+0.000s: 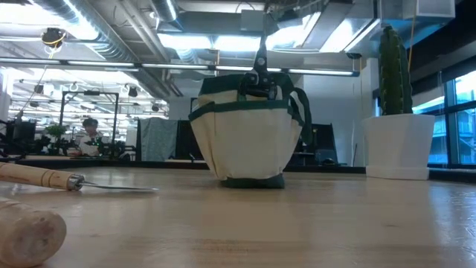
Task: Pick & Place Garden tools in Gardening bag
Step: Put the top brown trowel into the green gardening bag
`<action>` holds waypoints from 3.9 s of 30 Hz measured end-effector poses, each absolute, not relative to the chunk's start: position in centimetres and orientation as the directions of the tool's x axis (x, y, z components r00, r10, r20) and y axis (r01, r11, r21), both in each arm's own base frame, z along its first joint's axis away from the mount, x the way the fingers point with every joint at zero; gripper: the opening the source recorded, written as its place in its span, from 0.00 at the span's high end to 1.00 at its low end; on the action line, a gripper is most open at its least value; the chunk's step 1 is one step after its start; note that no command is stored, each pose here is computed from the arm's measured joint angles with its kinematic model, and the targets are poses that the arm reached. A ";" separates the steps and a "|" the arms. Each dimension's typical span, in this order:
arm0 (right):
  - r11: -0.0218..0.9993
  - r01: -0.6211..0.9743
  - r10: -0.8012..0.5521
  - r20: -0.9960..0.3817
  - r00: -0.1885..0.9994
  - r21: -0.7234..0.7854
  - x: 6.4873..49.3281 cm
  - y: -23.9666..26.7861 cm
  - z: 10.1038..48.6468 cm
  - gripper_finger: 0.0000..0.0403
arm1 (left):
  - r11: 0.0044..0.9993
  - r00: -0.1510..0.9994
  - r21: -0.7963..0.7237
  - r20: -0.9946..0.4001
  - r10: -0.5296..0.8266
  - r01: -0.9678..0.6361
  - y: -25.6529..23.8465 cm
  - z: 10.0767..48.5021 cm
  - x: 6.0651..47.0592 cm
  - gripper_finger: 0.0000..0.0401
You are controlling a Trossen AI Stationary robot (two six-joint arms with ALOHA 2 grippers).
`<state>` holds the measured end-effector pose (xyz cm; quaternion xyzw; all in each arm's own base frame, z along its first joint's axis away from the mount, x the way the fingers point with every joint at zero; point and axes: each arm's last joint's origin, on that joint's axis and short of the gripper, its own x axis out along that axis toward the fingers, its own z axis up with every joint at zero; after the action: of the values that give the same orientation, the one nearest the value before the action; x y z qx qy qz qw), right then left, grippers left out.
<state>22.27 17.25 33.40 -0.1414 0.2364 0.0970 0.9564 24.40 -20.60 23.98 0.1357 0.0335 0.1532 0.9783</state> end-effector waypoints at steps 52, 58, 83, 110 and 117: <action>0.996 0.044 -0.002 -0.461 0.887 0.080 22.8 6.0 26.2 0.43 | 0.957 0.985 -0.254 0.060 0.163 -0.142 -8.7 15.6 19.8 0.73; 0.996 0.023 0.020 -0.462 0.886 0.088 22.8 6.2 26.2 0.43 | 0.934 0.970 -0.269 -0.005 0.243 -0.235 -8.3 14.8 19.8 0.73; 0.984 -0.074 0.145 -0.477 0.867 0.164 22.7 6.6 26.2 0.43 | 0.960 0.902 -0.265 -0.430 -0.036 -0.088 -11.2 15.9 24.6 0.75; 0.977 -0.090 0.180 -0.516 0.838 0.195 22.5 6.7 25.8 0.43 | 0.320 0.545 -0.508 -0.838 0.032 -0.799 -17.8 18.3 19.0 0.75; 0.974 -0.112 0.200 -0.515 0.833 0.197 22.3 7.1 25.8 0.43 | 0.293 0.385 -0.343 -0.918 0.097 -0.892 -17.9 15.9 18.3 0.75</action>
<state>22.34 7.11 25.82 0.0794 0.2769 0.0817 0.9541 18.35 -17.89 15.88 -0.4724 0.4211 0.3609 0.6850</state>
